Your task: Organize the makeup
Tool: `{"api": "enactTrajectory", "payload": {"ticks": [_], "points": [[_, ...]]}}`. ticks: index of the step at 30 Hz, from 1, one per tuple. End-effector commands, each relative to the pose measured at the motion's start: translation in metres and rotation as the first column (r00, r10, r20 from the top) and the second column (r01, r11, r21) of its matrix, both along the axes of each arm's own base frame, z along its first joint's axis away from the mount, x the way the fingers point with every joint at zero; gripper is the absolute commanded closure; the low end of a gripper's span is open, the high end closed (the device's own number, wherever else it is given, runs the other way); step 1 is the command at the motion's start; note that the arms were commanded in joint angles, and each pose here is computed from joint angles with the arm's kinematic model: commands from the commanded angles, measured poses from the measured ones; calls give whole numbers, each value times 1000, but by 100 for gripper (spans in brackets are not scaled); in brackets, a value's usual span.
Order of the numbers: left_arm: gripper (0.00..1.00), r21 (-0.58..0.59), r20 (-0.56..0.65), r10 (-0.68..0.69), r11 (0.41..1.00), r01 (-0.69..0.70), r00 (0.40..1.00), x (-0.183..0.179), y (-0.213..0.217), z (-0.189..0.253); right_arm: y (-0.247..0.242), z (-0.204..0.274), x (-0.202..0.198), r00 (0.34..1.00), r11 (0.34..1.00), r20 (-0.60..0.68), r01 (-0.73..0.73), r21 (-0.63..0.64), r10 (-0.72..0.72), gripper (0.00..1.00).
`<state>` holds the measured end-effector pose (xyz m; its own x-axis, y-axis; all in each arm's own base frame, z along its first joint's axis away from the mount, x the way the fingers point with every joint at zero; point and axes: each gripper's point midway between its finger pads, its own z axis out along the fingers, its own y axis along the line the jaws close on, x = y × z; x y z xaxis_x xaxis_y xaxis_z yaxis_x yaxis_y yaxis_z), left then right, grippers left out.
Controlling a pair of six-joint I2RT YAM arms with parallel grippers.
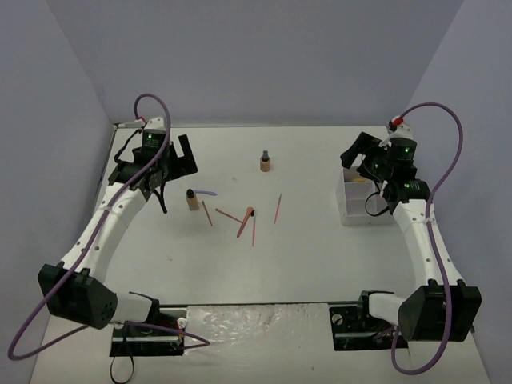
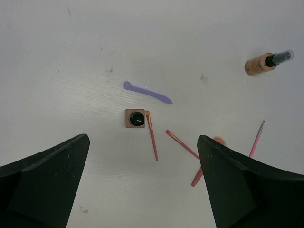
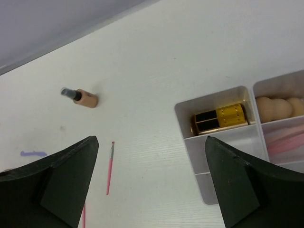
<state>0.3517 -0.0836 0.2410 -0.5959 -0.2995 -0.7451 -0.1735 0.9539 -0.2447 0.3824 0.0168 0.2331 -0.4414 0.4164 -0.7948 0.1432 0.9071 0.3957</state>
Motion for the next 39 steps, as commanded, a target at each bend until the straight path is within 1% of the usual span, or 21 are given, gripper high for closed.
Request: {"api": "enactTrajectory", "payload": {"ticks": [1, 2, 3, 5, 7, 10, 14, 15, 18, 19, 23, 28, 39], "points": [[6, 162, 21, -234, 960, 228, 972, 31, -11, 26, 28, 21, -19, 983, 986, 89, -164, -2, 164, 7], [8, 215, 13, -317, 927, 307, 948, 36, -15, 31, 32, 22, -24, 979, 984, 97, -178, -4, 178, 7], [8, 218, -17, -328, 921, 323, 945, 41, -17, 21, 36, 17, -26, 978, 982, 87, -189, -2, 189, 7], [13, 284, -84, -523, 804, 523, 848, 49, -32, 14, 49, 20, -36, 966, 972, 103, -236, -6, 236, 7], [14, 304, -127, -605, 731, 611, 786, 62, -41, 1, 58, 18, -40, 959, 965, 103, -264, -2, 262, 7], [18, 314, -203, -679, 637, 704, 706, 72, -48, -20, 69, 16, -44, 949, 953, 100, -301, 6, 299, 7], [27, 260, -337, -714, 556, 790, 613, 84, -53, -65, 82, 14, -50, 935, 938, 96, -346, 23, 342, 7], [28, 260, -341, -716, 551, 793, 609, 85, -54, -63, 83, 14, -50, 933, 936, 95, -350, 24, 346, 7], [32, 233, -418, -713, 514, 825, 563, 93, -56, -96, 90, 7, -53, 926, 928, 77, -371, 20, 369, 6], [35, 230, -432, -711, 507, 830, 555, 94, -55, -104, 91, 5, -54, 924, 925, 73, -378, 24, 376, 6], [41, 215, -476, -708, 482, 849, 523, 99, -54, -131, 96, -2, -58, 917, 917, 58, -398, 35, 395, 6], [49, 181, -506, -711, 465, 866, 488, 101, -56, -153, 97, -13, -60, 916, 914, 34, -402, 47, 401, 6], [53, 142, -572, -682, 466, 873, 457, 100, -51, -193, 95, -21, -55, 921, 920, 7, -389, 47, 389, 6]]}}
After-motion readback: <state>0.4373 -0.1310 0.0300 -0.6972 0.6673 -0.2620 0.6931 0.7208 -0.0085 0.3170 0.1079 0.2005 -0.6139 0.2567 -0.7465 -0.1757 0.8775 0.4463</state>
